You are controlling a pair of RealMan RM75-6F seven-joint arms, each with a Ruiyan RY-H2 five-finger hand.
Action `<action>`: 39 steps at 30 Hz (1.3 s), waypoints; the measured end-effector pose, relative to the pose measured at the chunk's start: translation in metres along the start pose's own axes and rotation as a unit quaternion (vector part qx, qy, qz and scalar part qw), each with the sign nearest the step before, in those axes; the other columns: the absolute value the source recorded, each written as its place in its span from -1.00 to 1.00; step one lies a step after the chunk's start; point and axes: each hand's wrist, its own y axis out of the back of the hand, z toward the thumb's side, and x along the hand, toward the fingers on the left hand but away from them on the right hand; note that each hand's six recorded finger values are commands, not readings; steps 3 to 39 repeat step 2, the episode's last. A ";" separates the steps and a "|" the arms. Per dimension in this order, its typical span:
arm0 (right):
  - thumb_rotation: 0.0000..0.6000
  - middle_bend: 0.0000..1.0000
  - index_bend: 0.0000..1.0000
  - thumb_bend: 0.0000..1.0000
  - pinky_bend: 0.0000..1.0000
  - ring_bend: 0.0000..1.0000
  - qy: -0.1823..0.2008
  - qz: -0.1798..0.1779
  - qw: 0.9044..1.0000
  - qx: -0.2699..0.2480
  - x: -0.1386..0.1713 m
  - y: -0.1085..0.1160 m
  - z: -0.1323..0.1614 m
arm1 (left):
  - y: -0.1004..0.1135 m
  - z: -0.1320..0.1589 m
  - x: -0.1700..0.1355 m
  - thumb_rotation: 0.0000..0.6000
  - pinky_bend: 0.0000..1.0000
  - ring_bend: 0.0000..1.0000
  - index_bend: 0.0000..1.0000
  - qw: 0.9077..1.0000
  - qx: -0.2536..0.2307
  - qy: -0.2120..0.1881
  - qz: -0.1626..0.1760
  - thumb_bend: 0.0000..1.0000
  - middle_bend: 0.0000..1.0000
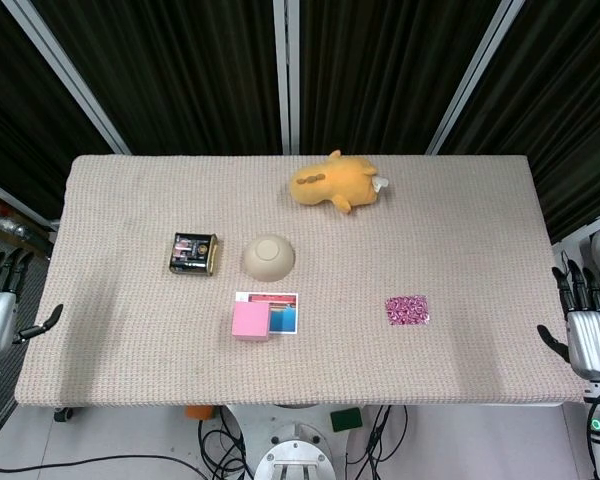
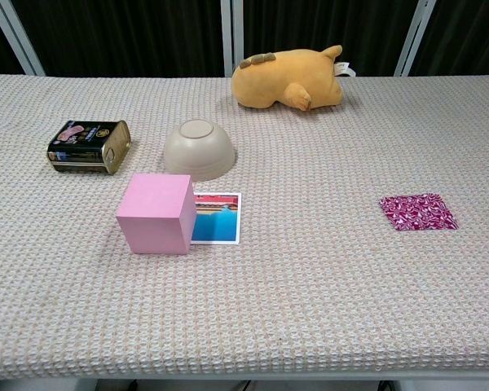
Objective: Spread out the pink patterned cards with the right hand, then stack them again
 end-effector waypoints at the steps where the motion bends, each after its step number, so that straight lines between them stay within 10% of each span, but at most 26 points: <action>1: 1.00 -1.00 -1.00 -0.04 -1.00 -1.00 0.002 0.004 1.000 -0.002 0.000 -0.003 0.001 | -0.001 0.001 -0.005 -0.18 -0.72 -0.97 -0.86 1.000 -0.003 -0.001 -0.005 -0.55 -0.90; 39: 1.00 -1.00 -1.00 -0.04 -1.00 -1.00 0.004 0.006 1.000 -0.004 0.000 -0.005 0.003 | -0.002 0.002 -0.009 -0.18 -0.72 -0.97 -0.86 1.000 -0.007 -0.005 -0.011 -0.55 -0.90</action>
